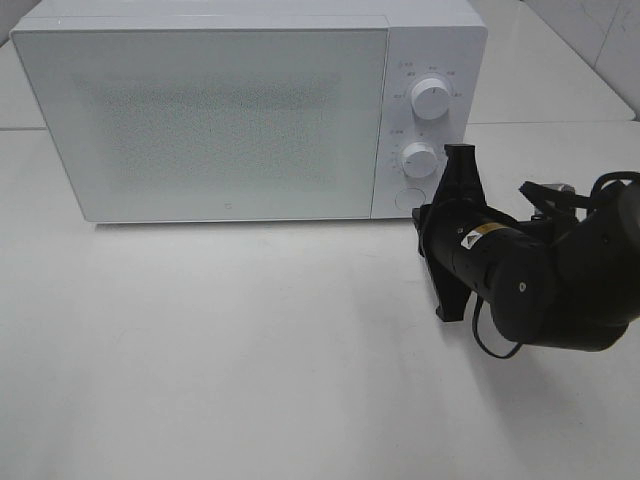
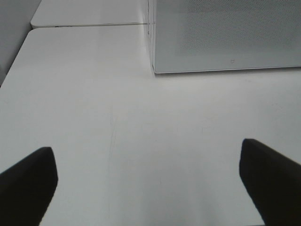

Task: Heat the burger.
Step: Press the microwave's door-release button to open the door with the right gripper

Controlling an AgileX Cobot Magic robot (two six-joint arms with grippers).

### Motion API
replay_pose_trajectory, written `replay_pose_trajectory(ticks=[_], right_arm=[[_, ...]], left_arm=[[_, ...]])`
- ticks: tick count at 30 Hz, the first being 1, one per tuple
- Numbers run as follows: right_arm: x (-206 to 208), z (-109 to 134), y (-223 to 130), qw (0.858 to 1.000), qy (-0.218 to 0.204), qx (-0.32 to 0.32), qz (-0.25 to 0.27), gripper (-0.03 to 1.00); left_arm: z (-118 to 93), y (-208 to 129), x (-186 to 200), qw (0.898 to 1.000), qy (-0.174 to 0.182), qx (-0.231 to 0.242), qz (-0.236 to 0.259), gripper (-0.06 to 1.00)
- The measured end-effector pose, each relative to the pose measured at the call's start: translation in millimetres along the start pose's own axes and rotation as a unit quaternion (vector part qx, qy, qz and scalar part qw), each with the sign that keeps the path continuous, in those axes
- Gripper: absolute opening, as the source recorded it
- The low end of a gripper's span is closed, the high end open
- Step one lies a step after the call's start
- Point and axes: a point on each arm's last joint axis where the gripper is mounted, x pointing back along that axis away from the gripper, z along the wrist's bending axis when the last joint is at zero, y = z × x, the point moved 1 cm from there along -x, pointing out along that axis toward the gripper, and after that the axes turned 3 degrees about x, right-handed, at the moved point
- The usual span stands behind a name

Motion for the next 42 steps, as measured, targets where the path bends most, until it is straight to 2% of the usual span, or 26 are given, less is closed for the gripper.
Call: replay_pose_trajectory(ticks=[5,24,42], right_arm=[[-16,6,3,1.0,0.003,0.002,-0.001,0.01],[-57,3,-3,1.0,-0.011,0.003,-0.006,0.01],[-69,5,6,1.0,-0.015,0.003,-0.023,0.01]], left_arm=[[0,0,0,1.0,0.0,0.0,0.0,0.99],[0,0,0,1.0,0.0,0.0,0.0,0.99],[0,0,0,1.0,0.0,0.0,0.0,0.99]])
